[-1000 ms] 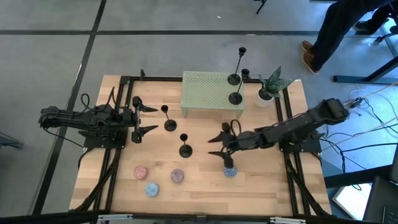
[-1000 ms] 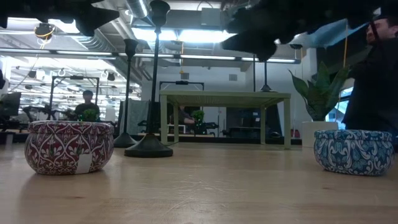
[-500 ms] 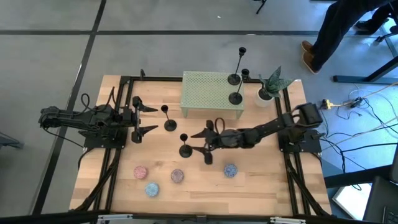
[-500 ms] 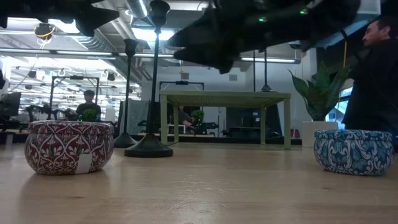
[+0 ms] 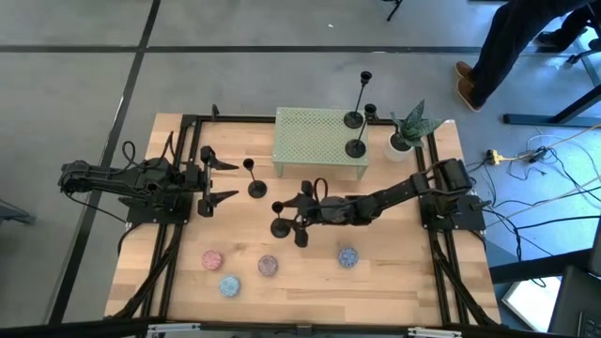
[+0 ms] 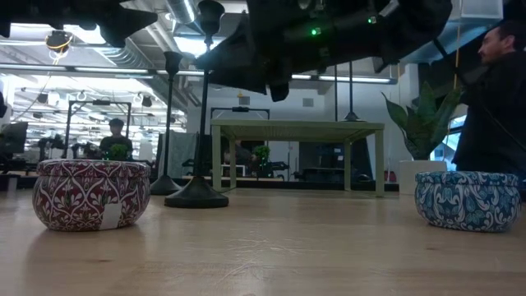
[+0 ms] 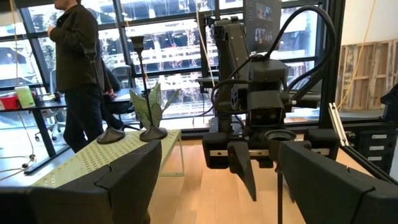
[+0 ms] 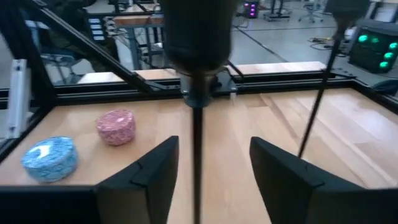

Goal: Pick & Place candle stick holders
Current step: Put the black candle holder on the shelf

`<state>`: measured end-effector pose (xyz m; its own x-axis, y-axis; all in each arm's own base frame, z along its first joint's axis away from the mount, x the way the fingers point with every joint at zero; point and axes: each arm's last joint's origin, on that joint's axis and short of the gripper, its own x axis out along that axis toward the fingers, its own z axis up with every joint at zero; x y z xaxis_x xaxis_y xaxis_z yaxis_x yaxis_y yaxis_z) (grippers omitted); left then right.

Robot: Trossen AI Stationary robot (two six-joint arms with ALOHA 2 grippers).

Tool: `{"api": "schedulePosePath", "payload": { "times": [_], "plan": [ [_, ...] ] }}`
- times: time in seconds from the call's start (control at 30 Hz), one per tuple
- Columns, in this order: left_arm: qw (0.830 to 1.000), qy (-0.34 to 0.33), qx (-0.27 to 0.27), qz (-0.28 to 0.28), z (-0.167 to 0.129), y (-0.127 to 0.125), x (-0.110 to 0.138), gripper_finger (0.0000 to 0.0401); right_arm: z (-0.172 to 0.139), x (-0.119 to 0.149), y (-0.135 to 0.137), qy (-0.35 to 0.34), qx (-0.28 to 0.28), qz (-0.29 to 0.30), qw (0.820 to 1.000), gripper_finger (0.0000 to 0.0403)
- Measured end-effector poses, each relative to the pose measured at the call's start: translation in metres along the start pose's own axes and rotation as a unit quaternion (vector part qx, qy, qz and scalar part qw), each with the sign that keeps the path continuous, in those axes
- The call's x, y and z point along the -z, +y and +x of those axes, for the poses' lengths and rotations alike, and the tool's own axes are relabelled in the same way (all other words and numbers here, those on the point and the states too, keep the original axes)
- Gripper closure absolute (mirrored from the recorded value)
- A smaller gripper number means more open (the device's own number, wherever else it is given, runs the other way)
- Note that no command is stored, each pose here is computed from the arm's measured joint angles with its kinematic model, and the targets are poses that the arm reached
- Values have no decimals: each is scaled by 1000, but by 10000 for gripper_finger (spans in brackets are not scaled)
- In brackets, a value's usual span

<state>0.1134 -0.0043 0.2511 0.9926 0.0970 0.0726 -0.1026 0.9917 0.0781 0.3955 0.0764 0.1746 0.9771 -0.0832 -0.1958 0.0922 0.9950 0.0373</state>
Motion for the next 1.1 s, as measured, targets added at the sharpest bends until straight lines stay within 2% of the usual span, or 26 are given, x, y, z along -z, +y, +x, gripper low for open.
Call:
{"api": "schedulePosePath", "payload": {
  "times": [0.53,0.8,0.97,1.1],
  "plan": [
    [1000,0,0,0,0,0,0,79,2,1,-2,2,5,-16,1000,387],
    [1000,-4,0,-1,0,0,-1,79,-2,-6,-2,-1,1,-14,1000,371],
    [998,-43,37,-6,0,-2,-8,79,-25,-40,-1,-1,-5,-14,1000,391],
    [995,-68,69,-7,-1,-3,-12,79,-59,-74,-2,10,-9,-13,1000,390]
  ]
}}
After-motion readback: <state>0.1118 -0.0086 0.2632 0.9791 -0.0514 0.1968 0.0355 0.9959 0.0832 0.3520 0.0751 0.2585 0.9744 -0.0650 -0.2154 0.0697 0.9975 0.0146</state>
